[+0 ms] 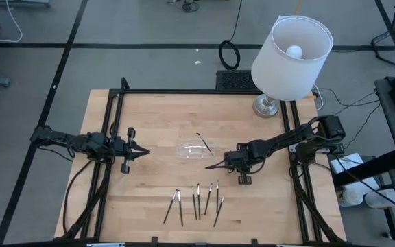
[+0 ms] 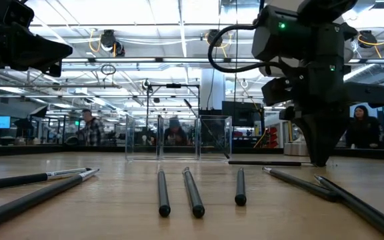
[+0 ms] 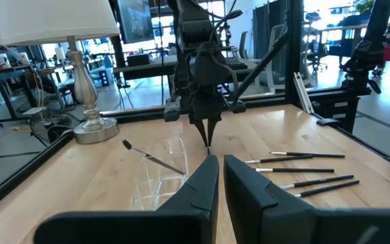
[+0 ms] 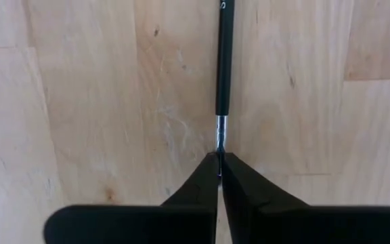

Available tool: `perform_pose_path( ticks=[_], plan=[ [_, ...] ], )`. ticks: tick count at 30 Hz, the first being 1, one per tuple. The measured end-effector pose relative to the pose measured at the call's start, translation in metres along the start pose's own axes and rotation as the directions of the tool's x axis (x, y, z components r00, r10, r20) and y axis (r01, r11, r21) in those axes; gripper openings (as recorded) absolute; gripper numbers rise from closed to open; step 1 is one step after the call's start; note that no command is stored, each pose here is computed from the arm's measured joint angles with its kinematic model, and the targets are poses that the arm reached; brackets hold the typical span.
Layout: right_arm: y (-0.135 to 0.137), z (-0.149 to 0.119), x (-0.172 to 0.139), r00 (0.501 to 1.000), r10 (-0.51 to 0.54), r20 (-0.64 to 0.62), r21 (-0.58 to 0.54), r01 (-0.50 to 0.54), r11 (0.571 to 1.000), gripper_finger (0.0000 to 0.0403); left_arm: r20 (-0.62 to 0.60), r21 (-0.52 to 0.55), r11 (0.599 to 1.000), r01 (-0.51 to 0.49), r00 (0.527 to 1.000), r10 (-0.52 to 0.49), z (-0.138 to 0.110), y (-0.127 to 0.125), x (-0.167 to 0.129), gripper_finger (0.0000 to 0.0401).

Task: Pick & Place Makeup Supplies
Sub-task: Put the makeup brush into the transparent organizer

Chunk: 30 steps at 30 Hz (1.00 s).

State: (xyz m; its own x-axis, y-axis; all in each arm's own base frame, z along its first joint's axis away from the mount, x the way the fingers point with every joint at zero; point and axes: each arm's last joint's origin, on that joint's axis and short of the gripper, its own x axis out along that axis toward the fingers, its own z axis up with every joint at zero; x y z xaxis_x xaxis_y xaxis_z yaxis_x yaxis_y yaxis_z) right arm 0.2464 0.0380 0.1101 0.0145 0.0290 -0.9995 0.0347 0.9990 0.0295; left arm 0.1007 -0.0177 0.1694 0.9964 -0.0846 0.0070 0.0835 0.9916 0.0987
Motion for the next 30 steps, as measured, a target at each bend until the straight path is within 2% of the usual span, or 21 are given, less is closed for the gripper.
perform_pose_path(
  ticks=[4, 9, 12, 16, 19, 24, 30],
  plan=[
    [0.002, 0.003, -0.009, 0.999, -0.045, -0.030, -0.028, 0.044, 0.999, 0.0001, 0.001, 0.000, 1.000, 0.000, 1.000, 0.000, 0.000, 0.000, 0.000, 0.0031],
    [0.011, 0.015, -0.038, 0.976, -0.206, -0.075, -0.136, 0.195, 0.971, 0.0000, 0.000, 0.000, 1.000, 0.000, 1.000, 0.000, 0.000, 0.000, 0.000, 0.0031],
    [0.017, 0.032, -0.063, 0.958, -0.285, 0.027, -0.160, 0.285, 0.945, 0.0000, 0.000, 0.000, 1.000, -0.001, 1.000, 0.001, 0.000, 0.000, 0.000, 0.0031],
    [0.023, 0.038, -0.084, 0.940, -0.340, 0.024, -0.198, 0.337, 0.920, 0.0000, 0.000, 0.000, 1.000, -0.006, 1.000, 0.006, 0.000, 0.000, 0.000, 0.0031],
    [0.027, 0.046, -0.100, 0.918, -0.384, 0.097, -0.208, 0.396, 0.894, 0.0001, 0.000, 0.000, 1.000, -0.006, 1.000, 0.006, 0.000, 0.000, 0.000, 0.0031],
    [0.031, 0.048, -0.116, 0.866, -0.484, 0.124, -0.266, 0.499, 0.825, 0.0001, 0.000, 0.000, 1.000, -0.006, 1.000, 0.006, 0.000, 0.000, 0.000, 0.0031],
    [0.028, 0.048, -0.136, 0.751, -0.643, 0.149, -0.314, 0.652, 0.690, 0.0001, 0.000, 0.000, 1.000, -0.006, 1.000, 0.006, 0.000, 0.000, 0.000, 0.0031]
  ],
)
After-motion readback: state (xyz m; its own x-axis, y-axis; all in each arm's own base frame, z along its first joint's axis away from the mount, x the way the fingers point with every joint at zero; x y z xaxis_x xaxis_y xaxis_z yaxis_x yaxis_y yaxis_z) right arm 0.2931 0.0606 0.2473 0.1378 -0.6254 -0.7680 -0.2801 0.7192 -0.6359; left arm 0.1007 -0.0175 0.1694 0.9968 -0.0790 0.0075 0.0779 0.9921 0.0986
